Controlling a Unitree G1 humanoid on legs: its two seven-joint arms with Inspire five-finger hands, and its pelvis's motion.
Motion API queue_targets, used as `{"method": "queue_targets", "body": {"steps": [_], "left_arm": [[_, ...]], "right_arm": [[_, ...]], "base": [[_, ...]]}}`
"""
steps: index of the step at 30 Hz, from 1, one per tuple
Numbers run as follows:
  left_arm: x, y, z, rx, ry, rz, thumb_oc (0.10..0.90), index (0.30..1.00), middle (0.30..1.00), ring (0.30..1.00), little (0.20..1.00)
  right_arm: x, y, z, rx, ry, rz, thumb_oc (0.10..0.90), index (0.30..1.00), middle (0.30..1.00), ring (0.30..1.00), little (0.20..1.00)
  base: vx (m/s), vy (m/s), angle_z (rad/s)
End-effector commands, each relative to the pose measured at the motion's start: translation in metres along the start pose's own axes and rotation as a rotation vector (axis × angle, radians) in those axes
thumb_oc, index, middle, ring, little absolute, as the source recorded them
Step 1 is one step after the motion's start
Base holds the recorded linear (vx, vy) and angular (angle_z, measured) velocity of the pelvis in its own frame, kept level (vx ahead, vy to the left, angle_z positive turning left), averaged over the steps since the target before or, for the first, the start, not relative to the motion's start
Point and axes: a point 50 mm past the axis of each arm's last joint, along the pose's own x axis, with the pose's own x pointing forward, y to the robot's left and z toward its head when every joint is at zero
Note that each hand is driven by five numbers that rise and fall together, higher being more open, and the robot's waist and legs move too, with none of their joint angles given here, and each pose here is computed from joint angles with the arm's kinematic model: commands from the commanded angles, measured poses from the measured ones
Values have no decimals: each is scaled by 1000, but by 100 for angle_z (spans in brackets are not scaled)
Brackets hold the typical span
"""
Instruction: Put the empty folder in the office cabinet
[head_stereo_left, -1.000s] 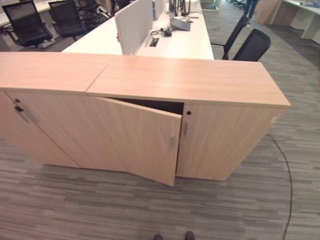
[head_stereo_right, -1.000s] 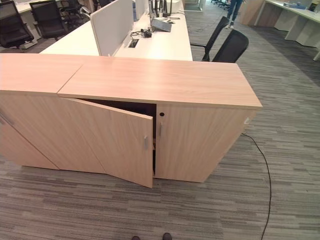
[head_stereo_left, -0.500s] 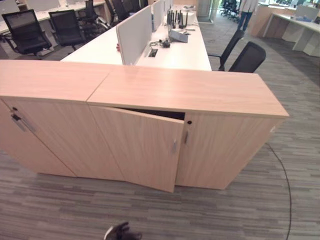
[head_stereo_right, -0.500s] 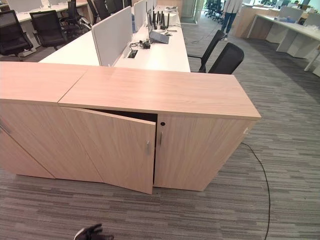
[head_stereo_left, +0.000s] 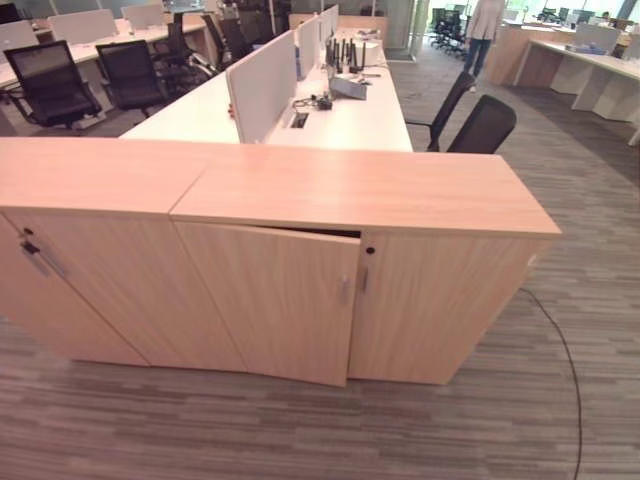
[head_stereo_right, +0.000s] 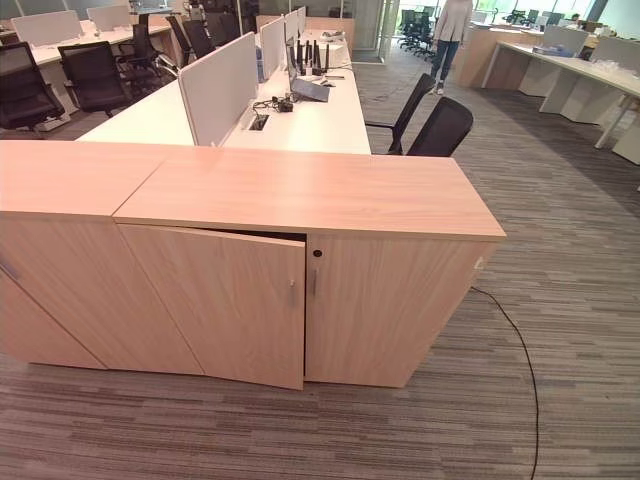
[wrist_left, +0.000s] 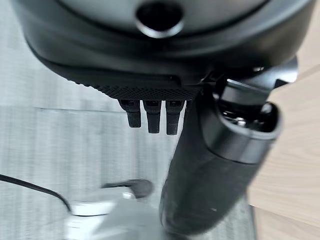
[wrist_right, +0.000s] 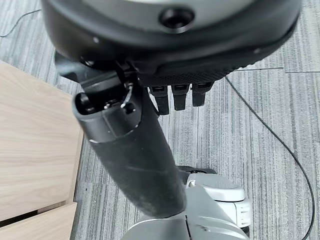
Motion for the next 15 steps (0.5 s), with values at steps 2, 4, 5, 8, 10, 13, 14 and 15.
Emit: {"method": "queue_targets", "body": {"steps": [2,4,5,8,10,13,14,15], "left_arm": [[4,-4,25,-26,-55,7,800,900,900,900,900],[4,-5,25,-29,-55,6,800,900,900,900,900],[4,-6,25,-28,-56,4,800,900,900,900,900],[4,-10,34,-11,-79,-10,800,900,900,900,900],[5,-12,39,-1,-96,-16,800,900,900,900,900],[5,-18,58,49,-158,-36,800,900,900,900,900],[4,-22,71,92,-207,-46,800,900,900,900,900],[4,-22,71,92,-207,-46,800,900,900,900,900]], "right_arm": [[0,-23,8,6,-27,-77,800,900,900,900,900],[0,-22,7,6,-26,-74,800,900,900,900,900],[0,-22,7,3,-25,-72,800,900,900,900,900],[0,-17,7,-10,-26,-61,800,900,900,900,900],[1,-16,9,-17,-29,-57,800,900,900,900,900],[1,-12,12,-37,-37,-45,800,900,900,900,900],[1,-10,13,-55,-39,-38,800,900,900,900,900],[1,-10,13,-55,-39,-38,800,900,900,900,900]], "base": [[0,0,0],[-5,0,2],[-17,-1,-5],[-7,-2,-5],[0,0,0],[0,0,0],[0,0,0],[0,0,0]]}}
